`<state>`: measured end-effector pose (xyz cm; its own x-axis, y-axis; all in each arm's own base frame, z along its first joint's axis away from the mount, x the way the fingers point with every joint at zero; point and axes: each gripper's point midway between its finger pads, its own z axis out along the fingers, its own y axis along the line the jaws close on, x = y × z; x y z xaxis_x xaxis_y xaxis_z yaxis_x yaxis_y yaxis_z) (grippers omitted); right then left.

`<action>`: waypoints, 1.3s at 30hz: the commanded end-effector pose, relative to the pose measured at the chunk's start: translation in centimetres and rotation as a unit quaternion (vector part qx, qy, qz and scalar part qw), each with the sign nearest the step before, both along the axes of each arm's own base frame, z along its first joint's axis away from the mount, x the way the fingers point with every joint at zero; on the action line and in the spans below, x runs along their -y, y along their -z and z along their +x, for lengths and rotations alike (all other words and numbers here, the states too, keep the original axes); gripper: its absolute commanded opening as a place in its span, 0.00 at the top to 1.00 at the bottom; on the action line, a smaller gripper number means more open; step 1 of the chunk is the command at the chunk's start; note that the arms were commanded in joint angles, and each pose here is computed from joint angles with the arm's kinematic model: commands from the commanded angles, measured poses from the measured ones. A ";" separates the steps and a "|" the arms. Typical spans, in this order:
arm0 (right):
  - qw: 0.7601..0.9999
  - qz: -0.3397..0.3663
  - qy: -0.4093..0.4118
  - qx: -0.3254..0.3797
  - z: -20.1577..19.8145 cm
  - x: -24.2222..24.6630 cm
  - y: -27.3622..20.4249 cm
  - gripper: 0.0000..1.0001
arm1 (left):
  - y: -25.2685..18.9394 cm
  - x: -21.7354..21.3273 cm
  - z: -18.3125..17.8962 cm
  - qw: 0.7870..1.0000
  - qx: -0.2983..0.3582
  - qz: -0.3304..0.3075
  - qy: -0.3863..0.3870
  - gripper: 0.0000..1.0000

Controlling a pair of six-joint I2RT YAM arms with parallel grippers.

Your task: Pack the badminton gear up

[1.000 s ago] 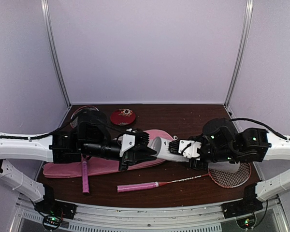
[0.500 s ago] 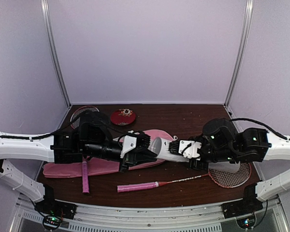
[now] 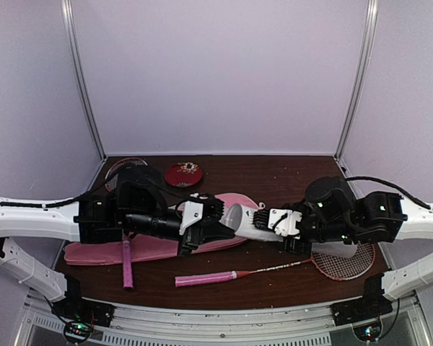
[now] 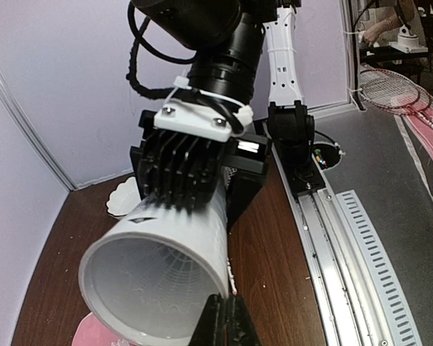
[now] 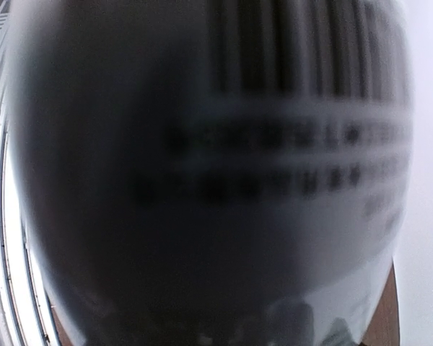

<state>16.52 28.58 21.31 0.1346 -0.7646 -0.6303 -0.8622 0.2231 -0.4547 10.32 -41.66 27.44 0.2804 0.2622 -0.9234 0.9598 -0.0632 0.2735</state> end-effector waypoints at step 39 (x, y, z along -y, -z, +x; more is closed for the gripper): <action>0.998 0.016 0.065 -0.008 1.3 0.8 0.3 0.68 | 14.2 -19.8 29.9 0.726 -0.279 0.176 -0.603 1.00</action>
